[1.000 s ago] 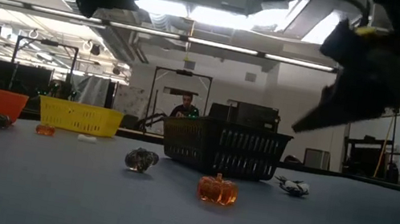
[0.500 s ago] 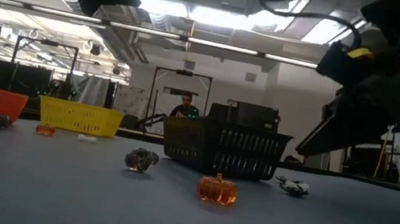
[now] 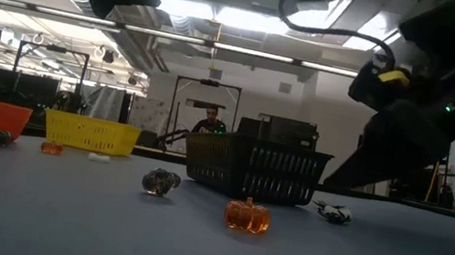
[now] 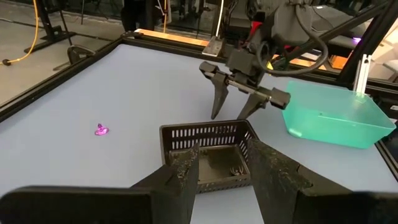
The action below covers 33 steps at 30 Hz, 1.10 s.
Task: Sort Halloween decoration
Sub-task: Put the black spider toy into the black bin
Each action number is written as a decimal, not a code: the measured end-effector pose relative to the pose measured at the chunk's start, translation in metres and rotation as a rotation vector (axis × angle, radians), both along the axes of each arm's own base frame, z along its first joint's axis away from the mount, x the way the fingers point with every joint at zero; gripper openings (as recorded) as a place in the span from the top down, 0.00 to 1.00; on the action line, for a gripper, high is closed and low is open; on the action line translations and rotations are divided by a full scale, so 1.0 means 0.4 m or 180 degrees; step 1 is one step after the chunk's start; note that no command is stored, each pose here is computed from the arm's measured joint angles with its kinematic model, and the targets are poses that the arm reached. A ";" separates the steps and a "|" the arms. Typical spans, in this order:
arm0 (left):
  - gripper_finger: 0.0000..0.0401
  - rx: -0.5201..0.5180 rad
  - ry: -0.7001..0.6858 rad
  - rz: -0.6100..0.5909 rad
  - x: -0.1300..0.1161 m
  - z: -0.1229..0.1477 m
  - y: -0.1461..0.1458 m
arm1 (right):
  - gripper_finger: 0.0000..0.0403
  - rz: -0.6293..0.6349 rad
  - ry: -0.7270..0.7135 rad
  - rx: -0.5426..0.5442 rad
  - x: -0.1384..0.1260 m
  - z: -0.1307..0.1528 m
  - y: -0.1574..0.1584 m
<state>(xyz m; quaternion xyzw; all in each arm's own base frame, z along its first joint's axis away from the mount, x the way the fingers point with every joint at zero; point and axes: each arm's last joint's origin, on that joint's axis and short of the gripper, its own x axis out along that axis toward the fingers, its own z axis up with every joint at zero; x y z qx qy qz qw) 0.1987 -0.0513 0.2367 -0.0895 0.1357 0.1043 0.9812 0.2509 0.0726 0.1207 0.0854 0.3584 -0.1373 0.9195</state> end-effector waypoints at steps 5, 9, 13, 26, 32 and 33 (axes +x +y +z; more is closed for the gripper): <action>0.70 -0.0002 -0.0004 0.0000 0.000 0.000 0.000 | 0.47 -0.0121 -0.0035 0.0091 0.006 -0.013 0.001; 0.70 -0.0002 -0.0004 0.0000 0.000 0.000 0.000 | 0.47 -0.0166 -0.0116 0.0162 0.011 -0.013 0.003; 0.70 -0.0002 -0.0004 0.0000 0.000 0.000 0.000 | 0.47 -0.0184 -0.0150 0.0154 0.013 -0.011 0.003; 0.70 -0.0002 -0.0003 0.0000 0.000 0.000 0.000 | 0.47 -0.0188 0.0025 0.0084 0.015 -0.049 0.004; 0.70 -0.0004 -0.0011 0.0000 0.000 0.000 0.000 | 0.47 -0.0197 0.0051 0.0061 0.021 -0.056 0.006; 0.70 -0.0005 -0.0011 0.0000 0.000 0.000 0.000 | 0.47 -0.0197 0.0053 0.0061 0.021 -0.056 0.006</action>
